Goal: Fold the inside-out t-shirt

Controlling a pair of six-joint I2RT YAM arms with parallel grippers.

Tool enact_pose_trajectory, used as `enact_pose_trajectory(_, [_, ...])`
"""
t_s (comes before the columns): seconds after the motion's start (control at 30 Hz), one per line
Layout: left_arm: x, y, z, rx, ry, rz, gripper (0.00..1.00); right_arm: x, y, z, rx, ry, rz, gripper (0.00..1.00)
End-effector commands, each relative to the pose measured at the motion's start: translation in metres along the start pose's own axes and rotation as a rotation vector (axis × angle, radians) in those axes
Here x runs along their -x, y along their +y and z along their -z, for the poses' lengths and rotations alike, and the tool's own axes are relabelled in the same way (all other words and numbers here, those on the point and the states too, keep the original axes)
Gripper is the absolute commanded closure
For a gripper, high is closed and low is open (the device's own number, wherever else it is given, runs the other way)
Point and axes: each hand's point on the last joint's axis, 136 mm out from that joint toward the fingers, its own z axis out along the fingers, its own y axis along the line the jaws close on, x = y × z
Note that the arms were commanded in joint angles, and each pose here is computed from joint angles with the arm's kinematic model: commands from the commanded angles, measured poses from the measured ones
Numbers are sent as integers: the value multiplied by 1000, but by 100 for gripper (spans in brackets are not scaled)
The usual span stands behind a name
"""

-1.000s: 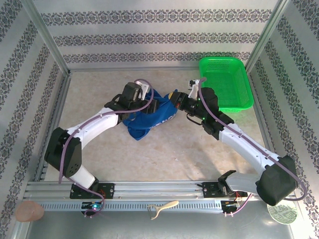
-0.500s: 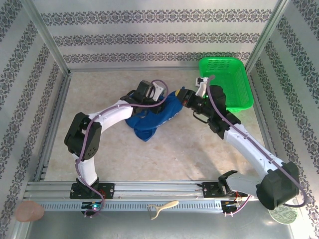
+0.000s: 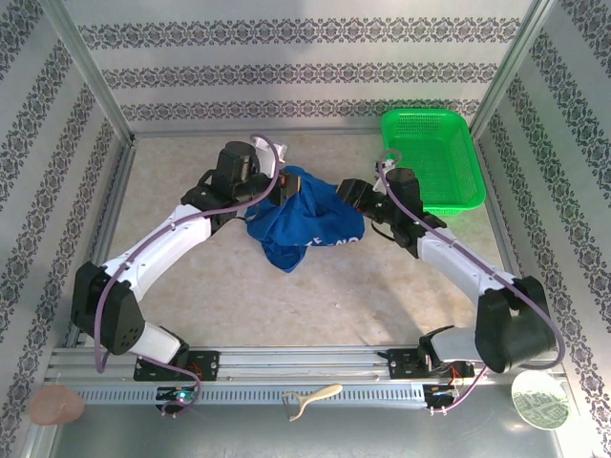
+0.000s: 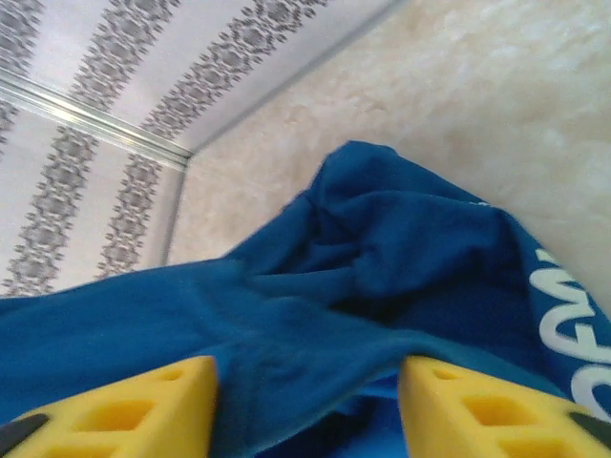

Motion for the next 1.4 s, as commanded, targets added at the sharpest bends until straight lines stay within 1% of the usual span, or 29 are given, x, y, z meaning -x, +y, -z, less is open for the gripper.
enact_pose_trajectory(0.0, [4, -11, 5, -75, -7, 67, 100, 1, 20, 10, 49, -19, 114, 37])
enact_pose_trajectory(0.17, [7, -15, 9, -94, 2, 65, 100, -41, 32, 35, 40, -17, 238, 26])
enact_pose_trajectory(0.3, [8, -19, 9, -118, 10, 76, 100, -60, 45, 36, 27, -14, 348, 23])
enact_pose_trajectory(0.37, [8, -20, 9, -123, 14, 80, 100, -60, 51, 33, 10, -17, 401, 21])
enact_pose_trajectory(0.4, [9, -21, 10, -128, 14, 79, 100, -59, 53, 31, -4, -19, 422, 18])
enact_pose_trajectory(0.5, [10, -26, 12, -146, 17, 80, 100, -48, 55, 21, -49, -31, 458, 17])
enact_pose_trajectory(0.6, [12, -31, 15, -167, 16, 84, 100, -35, 59, 2, -65, -28, 480, 16])
enact_pose_trajectory(0.7, [13, -37, 18, -194, 23, 85, 100, -25, 55, -20, -87, -9, 469, 17])
enact_pose_trajectory(0.77, [14, -41, 22, -208, 24, 82, 100, -20, 49, -31, -94, 3, 456, 21])
enact_pose_trajectory(0.87, [19, -46, 29, -224, 13, 78, 100, -22, 35, -46, -81, 51, 427, 34])
enact_pose_trajectory(0.93, [26, -45, 33, -230, -5, 85, 100, -29, 28, -55, -69, 97, 419, 49])
enact_pose_trajectory(1.0, [35, -44, 36, -250, -26, 102, 100, -38, 23, -61, -56, 134, 415, 65])
enact_pose_trajectory(1.1, [48, -36, 37, -276, -56, 149, 100, -50, 30, -63, 19, 183, 402, 100])
enact_pose_trajectory(1.17, [55, -22, 34, -261, -76, 177, 100, -54, 40, -58, 78, 201, 385, 100])
enact_pose_trajectory(1.27, [61, 18, 22, -163, -96, 250, 100, -52, 64, -41, 185, 193, 345, 100])
enact_pose_trajectory(1.3, [62, 35, 18, -107, -103, 271, 95, -50, 75, -33, 234, 191, 324, 100])
enact_pose_trajectory(1.33, [60, 56, 15, -27, -110, 294, 84, -47, 85, -26, 277, 181, 304, 100])
enact_pose_trajectory(1.37, [58, 70, 13, 26, -110, 305, 70, -44, 93, -20, 312, 173, 287, 100])
